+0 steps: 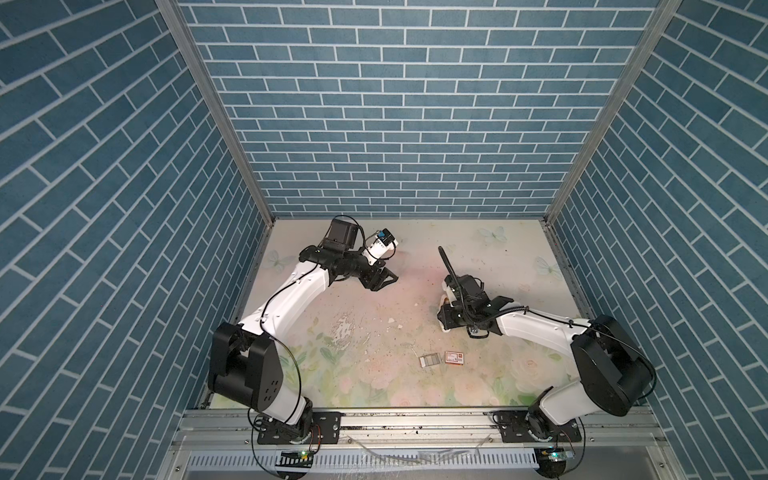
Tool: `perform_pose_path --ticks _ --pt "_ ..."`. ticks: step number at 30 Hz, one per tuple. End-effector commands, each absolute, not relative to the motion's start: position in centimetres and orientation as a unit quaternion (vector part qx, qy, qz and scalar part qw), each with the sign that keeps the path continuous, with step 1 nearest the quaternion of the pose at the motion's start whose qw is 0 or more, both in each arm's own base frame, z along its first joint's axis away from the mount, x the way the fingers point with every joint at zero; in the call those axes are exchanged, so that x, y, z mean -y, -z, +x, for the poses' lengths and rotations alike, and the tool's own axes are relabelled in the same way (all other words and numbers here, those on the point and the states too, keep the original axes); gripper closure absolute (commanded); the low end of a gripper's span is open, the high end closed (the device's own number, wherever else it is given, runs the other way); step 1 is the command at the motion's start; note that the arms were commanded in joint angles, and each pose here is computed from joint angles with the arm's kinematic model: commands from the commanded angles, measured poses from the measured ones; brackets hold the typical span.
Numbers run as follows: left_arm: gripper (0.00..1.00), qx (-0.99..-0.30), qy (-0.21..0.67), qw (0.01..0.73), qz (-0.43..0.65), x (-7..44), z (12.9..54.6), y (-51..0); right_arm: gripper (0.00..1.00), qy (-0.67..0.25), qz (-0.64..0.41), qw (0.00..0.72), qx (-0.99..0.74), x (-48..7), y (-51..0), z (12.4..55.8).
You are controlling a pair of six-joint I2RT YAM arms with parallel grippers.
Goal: Load the staples into the stapler
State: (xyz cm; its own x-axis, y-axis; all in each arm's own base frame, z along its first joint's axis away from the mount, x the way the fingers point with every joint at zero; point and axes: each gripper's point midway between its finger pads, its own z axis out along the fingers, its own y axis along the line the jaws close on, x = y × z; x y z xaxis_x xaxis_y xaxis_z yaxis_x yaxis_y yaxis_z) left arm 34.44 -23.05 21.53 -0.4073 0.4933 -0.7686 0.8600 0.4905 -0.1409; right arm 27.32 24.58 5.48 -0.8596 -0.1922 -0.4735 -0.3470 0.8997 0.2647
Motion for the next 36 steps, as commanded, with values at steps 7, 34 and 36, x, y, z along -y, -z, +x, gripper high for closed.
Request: perform_pose_path --ticks 7,34,36 --pt "0.29 -0.798 0.266 0.337 0.424 22.6 33.9 -21.6 0.85 -0.120 -0.117 0.195 -0.966 -23.7 -3.6 27.6" --pt "0.28 -0.804 0.274 0.317 0.423 22.7 33.6 -20.4 0.64 -0.123 -0.114 0.173 -0.971 -24.4 -3.1 27.0" --pt "0.28 -0.803 0.275 0.317 0.423 22.8 33.6 -20.4 0.62 -0.122 -0.114 0.173 -0.971 -24.4 -3.2 27.1"
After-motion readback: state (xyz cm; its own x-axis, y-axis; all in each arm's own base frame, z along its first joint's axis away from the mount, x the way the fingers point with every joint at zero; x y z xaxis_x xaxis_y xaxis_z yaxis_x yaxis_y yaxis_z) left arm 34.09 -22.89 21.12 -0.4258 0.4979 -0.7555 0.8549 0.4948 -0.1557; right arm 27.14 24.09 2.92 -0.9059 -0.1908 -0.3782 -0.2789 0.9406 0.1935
